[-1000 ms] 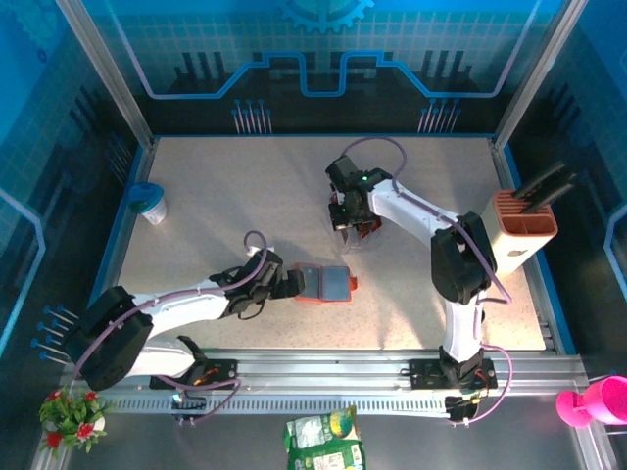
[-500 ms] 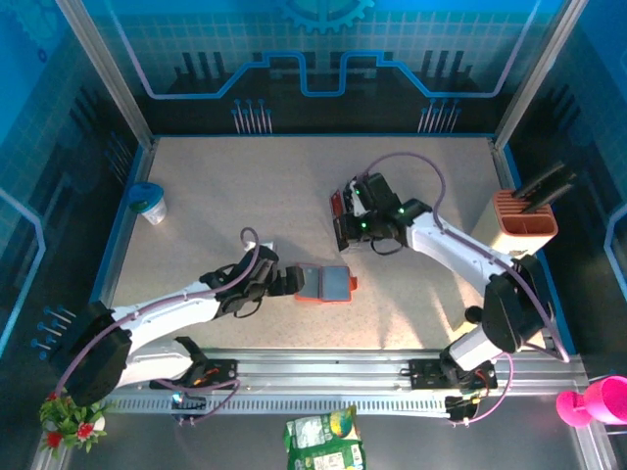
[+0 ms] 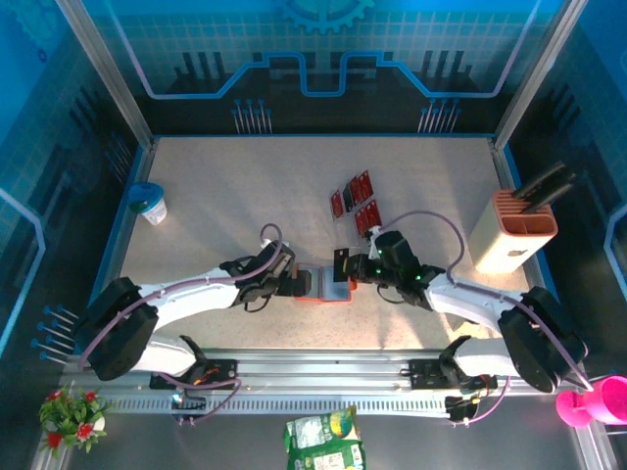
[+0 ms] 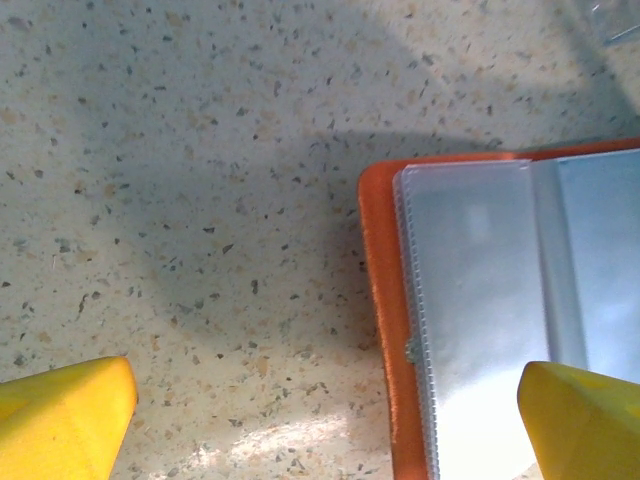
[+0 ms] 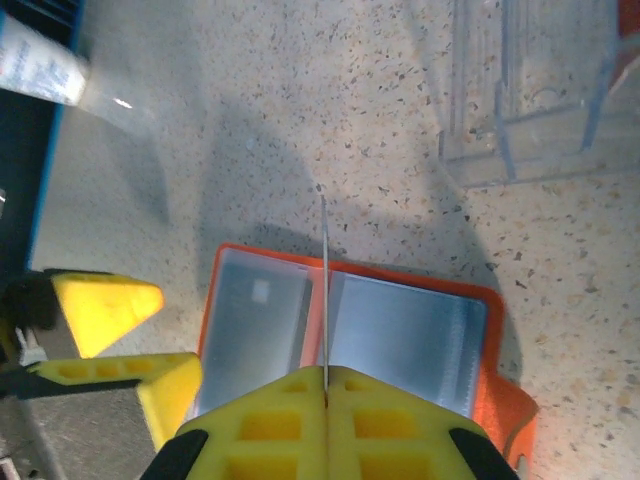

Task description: Put the credit cards into the card holder

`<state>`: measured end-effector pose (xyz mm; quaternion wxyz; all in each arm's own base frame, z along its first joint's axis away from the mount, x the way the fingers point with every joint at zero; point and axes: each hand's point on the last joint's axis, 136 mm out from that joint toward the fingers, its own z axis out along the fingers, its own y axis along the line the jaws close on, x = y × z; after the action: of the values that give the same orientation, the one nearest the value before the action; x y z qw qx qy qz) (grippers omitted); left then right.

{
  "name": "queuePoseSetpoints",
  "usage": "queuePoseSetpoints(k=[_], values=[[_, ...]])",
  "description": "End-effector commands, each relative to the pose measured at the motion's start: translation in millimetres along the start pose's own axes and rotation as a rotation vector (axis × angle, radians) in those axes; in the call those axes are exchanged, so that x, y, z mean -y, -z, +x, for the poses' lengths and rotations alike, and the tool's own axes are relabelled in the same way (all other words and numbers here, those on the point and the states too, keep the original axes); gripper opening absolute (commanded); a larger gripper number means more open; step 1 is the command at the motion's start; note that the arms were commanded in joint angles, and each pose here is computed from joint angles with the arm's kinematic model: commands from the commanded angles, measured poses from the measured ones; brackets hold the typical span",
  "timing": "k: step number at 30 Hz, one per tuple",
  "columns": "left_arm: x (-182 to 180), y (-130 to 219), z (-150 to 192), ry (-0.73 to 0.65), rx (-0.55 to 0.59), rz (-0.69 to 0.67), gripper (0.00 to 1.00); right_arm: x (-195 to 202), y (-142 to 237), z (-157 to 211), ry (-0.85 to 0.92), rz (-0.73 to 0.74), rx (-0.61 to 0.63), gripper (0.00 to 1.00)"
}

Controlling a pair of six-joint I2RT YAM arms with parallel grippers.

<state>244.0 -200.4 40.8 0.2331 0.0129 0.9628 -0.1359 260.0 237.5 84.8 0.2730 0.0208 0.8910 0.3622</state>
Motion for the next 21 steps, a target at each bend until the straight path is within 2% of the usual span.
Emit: queuePoseSetpoints(k=[1, 21], values=[[1, 1, -3, -0.032, 0.015, -0.033, 0.99, -29, 4, -17, -0.044, -0.162, 0.132, 0.0], [-18, -1, 14, -0.054, -0.004, -0.108, 0.99, -11, -26, 16, -0.127, -0.203, 0.137, 0.0]])
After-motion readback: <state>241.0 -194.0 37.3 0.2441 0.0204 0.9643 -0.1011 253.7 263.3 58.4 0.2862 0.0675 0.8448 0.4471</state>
